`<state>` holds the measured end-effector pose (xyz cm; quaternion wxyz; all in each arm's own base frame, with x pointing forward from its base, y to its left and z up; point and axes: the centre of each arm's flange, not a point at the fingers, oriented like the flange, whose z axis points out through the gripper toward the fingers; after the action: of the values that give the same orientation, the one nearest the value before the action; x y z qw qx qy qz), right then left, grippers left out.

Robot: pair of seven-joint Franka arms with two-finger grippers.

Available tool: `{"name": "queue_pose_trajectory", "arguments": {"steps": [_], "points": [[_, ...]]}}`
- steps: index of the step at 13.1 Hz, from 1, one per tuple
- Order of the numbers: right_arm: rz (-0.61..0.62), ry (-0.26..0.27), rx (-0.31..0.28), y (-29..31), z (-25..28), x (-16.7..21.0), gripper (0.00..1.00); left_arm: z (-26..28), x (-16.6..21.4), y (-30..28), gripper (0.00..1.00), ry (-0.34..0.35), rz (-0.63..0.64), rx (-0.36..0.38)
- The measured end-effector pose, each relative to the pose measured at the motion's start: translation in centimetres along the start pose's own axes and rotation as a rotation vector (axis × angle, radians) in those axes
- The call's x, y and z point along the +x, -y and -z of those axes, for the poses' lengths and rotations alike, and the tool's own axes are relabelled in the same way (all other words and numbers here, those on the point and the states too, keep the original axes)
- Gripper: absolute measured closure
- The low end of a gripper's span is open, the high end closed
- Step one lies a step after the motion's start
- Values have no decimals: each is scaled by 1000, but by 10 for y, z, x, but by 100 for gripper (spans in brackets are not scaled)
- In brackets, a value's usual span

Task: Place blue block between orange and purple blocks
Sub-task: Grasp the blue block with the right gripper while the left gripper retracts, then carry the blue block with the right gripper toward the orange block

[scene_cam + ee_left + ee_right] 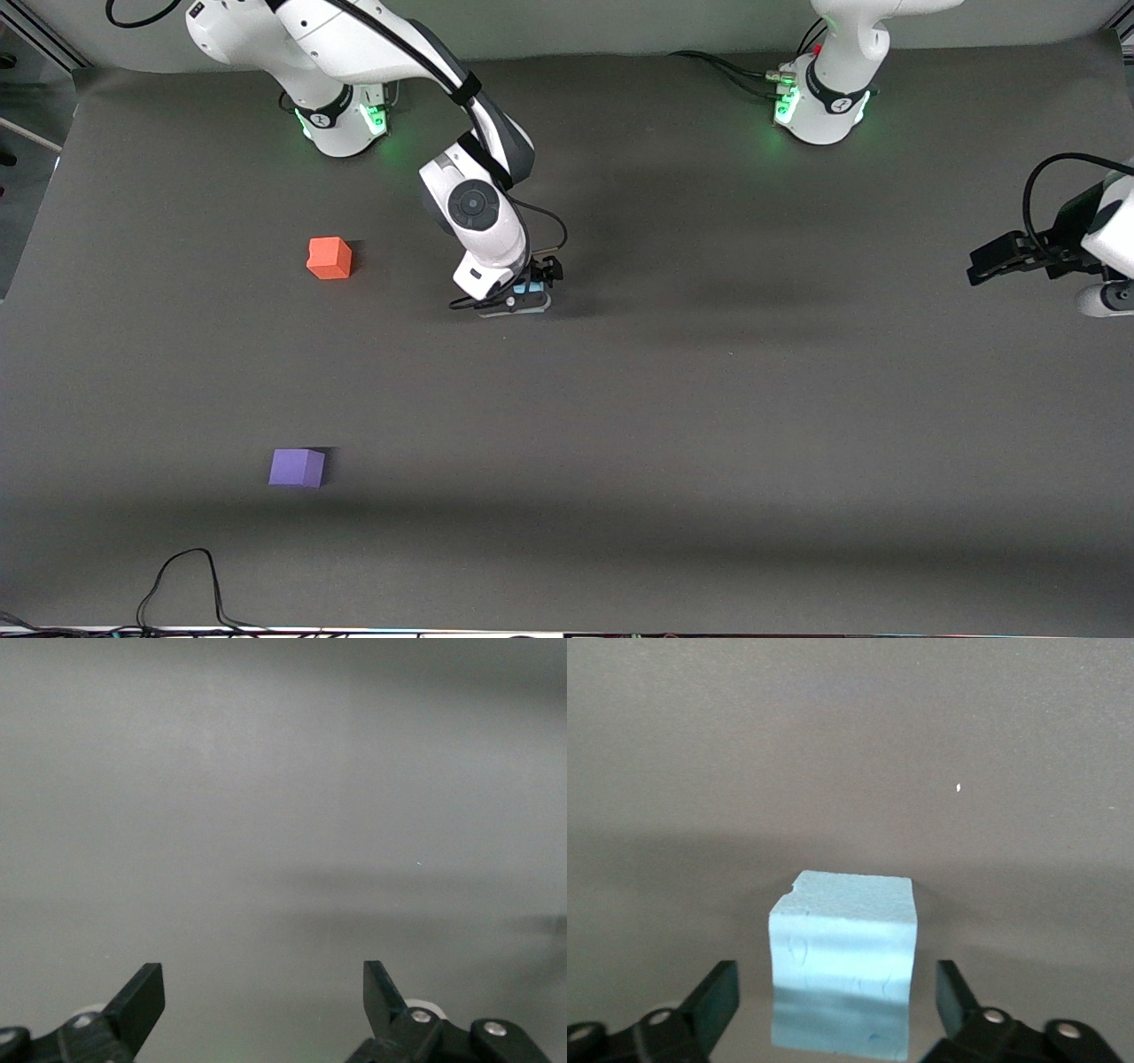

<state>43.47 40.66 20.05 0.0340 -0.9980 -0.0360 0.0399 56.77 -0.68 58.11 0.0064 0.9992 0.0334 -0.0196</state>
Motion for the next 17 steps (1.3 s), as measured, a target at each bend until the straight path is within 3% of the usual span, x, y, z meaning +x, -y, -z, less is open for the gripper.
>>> {"name": "queue_pose_trajectory", "arguments": {"steps": [1,4,5,11,14,17], "points": [[-2,-2,-1,-1,-3,1,5,0,0,-3,0,0,-5,1],[-7,-2,-2,-2,-5,1,40,0,0,0,0,-1,-2,2],[-18,-4,0,-1,-4,1,46,0,0,1,0,-1,0,2],[-52,11,-14,-8,8,8,46,1,0,0,0,-1,-3,2],[-67,43,-45,-50,79,38,46,0,0,0,0,-1,-3,2],[-57,42,-25,-131,175,65,46,0,0,-1,0,-1,-4,2]]}}
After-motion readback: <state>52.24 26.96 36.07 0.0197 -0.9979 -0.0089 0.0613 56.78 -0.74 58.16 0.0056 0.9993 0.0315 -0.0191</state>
